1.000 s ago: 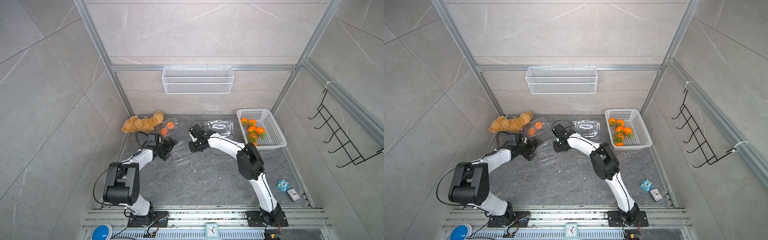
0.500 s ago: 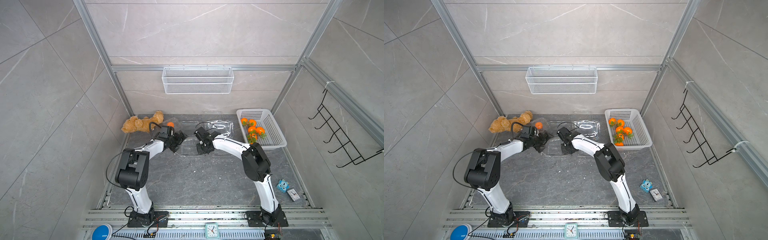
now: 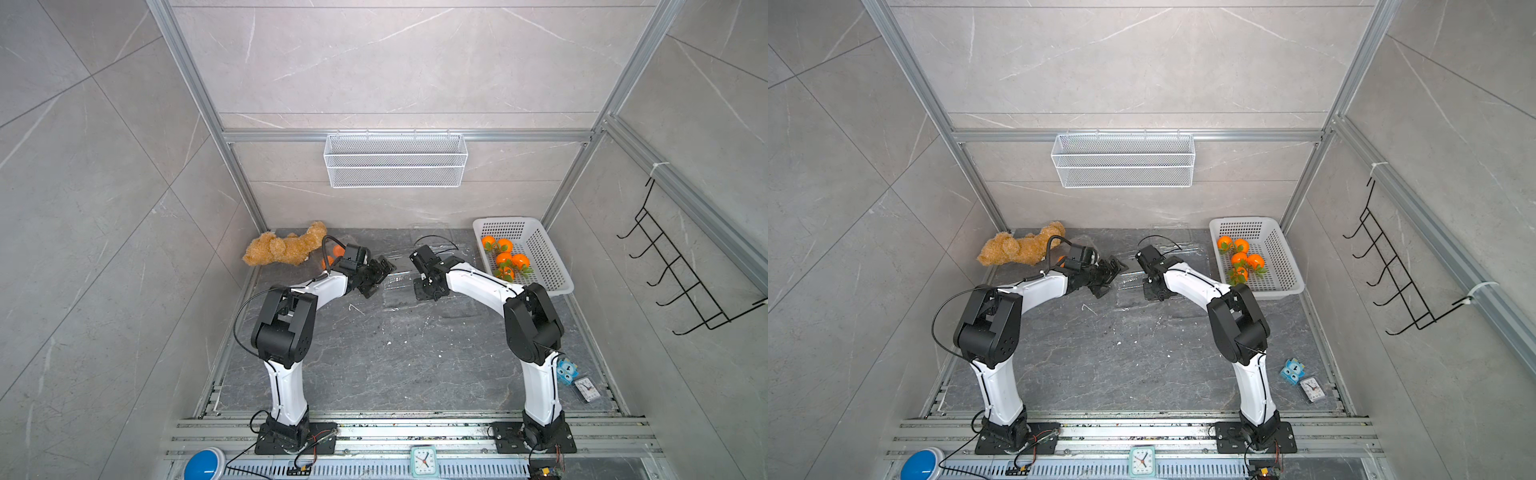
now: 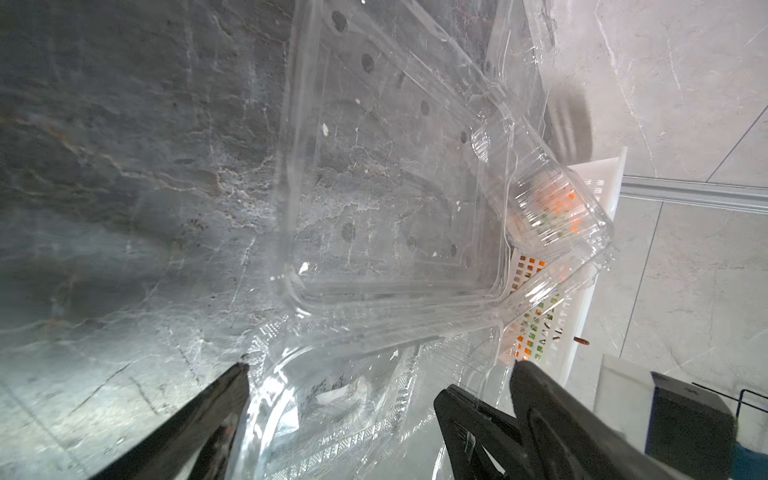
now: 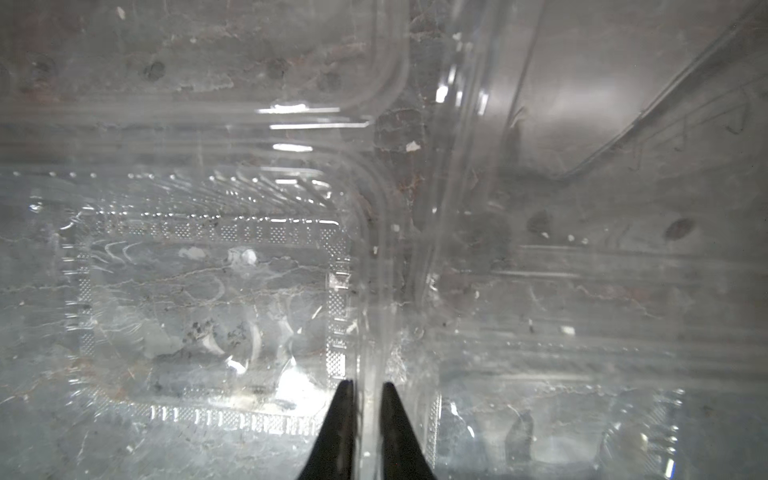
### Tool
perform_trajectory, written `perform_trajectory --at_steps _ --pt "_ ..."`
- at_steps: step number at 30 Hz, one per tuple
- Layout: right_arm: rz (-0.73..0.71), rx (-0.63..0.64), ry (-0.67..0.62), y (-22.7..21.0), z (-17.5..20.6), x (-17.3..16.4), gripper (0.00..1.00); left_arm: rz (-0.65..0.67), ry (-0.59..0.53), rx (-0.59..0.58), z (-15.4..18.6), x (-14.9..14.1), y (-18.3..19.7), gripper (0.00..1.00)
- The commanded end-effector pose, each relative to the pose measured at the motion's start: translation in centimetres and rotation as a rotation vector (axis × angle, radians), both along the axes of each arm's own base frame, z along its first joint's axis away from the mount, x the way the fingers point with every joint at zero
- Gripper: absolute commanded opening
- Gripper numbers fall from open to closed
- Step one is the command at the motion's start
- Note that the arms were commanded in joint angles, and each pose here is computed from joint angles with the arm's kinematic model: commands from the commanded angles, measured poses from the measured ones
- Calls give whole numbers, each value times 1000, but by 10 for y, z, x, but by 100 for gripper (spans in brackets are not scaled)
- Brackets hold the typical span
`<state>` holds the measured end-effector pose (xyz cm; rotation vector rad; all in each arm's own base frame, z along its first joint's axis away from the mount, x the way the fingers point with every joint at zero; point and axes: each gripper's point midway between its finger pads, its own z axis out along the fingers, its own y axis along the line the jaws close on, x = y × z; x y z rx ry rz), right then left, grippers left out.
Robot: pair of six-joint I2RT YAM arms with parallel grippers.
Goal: Take oranges out of containers
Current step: Move the packing box to the center of the board.
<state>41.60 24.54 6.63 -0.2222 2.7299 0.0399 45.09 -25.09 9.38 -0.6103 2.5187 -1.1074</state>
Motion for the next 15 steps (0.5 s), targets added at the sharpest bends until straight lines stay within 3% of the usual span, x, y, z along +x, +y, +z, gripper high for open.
perform_trajectory --at_steps 1,15 --pt "2 30 -17 10 5 14 15 4 -48 -10 17 19 -5 100" --pt "-59 54 -30 29 5 98 10 30 -98 21 52 54 34 99"
